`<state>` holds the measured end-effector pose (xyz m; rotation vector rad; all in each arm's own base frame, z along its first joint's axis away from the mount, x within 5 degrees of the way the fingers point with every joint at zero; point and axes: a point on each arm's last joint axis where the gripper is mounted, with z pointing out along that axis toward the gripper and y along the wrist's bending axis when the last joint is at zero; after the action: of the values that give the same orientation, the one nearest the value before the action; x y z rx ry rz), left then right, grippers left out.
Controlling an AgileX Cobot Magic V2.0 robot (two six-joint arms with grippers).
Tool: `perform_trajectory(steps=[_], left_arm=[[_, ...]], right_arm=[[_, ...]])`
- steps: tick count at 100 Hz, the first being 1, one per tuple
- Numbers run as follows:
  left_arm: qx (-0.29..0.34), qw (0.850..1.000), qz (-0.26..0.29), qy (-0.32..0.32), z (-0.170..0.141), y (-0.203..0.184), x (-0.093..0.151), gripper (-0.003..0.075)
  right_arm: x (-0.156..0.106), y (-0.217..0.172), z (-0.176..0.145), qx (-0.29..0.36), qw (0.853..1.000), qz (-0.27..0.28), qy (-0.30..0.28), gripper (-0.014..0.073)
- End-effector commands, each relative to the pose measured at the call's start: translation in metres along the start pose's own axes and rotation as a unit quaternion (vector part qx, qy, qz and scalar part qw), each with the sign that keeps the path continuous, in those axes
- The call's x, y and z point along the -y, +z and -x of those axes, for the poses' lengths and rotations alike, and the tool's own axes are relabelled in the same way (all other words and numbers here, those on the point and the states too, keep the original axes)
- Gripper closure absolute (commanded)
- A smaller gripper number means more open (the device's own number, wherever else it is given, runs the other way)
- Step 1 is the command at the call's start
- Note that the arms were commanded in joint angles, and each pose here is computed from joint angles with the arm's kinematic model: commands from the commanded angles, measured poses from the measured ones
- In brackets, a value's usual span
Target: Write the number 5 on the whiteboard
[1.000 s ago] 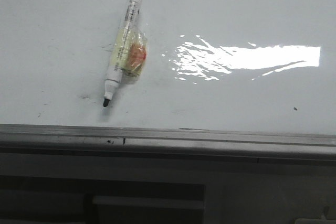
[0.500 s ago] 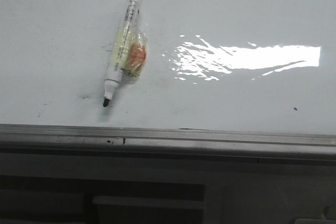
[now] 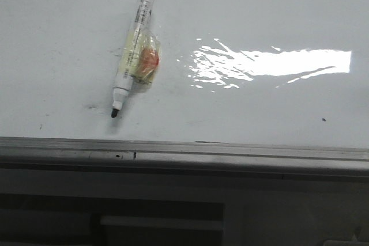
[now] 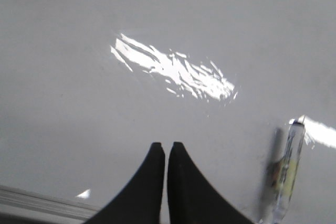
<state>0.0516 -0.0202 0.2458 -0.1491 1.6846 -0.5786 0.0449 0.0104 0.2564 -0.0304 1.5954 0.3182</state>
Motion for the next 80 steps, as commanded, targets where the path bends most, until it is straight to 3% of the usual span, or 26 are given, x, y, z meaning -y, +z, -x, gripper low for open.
perform_trajectory(steps=[1,8,17,25,30,47,70,80], left_arm=[[-0.018,0.995,0.007,0.099,0.023,0.005,0.011,0.0734],[-0.063,0.986,0.007,0.156,0.032,0.014,0.016,0.0677],[-0.122,0.977,-0.008,0.174,0.039,0.03,0.023,0.0517],[-0.149,0.967,-0.057,0.198,0.042,0.042,0.035,0.0365],[-0.163,0.96,-0.091,0.208,0.042,0.05,0.043,0.0325],[-0.203,0.939,-0.158,0.229,0.034,0.076,0.067,0.0321],[-0.237,0.949,-0.166,0.126,0.0,0.115,0.093,0.0322],[-0.237,0.952,-0.153,0.123,-0.013,0.129,0.1,0.0322]], right_arm=[[-0.005,0.0,0.031,0.013,0.998,-0.004,-0.066,0.0627],[-0.007,0.001,0.04,-0.012,0.998,-0.007,-0.069,0.0564],[-0.008,0.004,0.048,-0.046,0.996,-0.011,-0.069,0.0428],[-0.009,0.006,0.051,-0.076,0.995,-0.015,-0.069,0.0284],[-0.009,0.008,0.051,-0.09,0.994,-0.015,-0.064,0.0228],[-0.01,0.008,0.054,-0.089,0.994,-0.014,-0.068,0.021],[-0.011,0.007,0.057,-0.085,0.995,-0.009,-0.059,0.021],[-0.011,0.007,0.057,-0.084,0.995,-0.009,-0.059,0.021]])
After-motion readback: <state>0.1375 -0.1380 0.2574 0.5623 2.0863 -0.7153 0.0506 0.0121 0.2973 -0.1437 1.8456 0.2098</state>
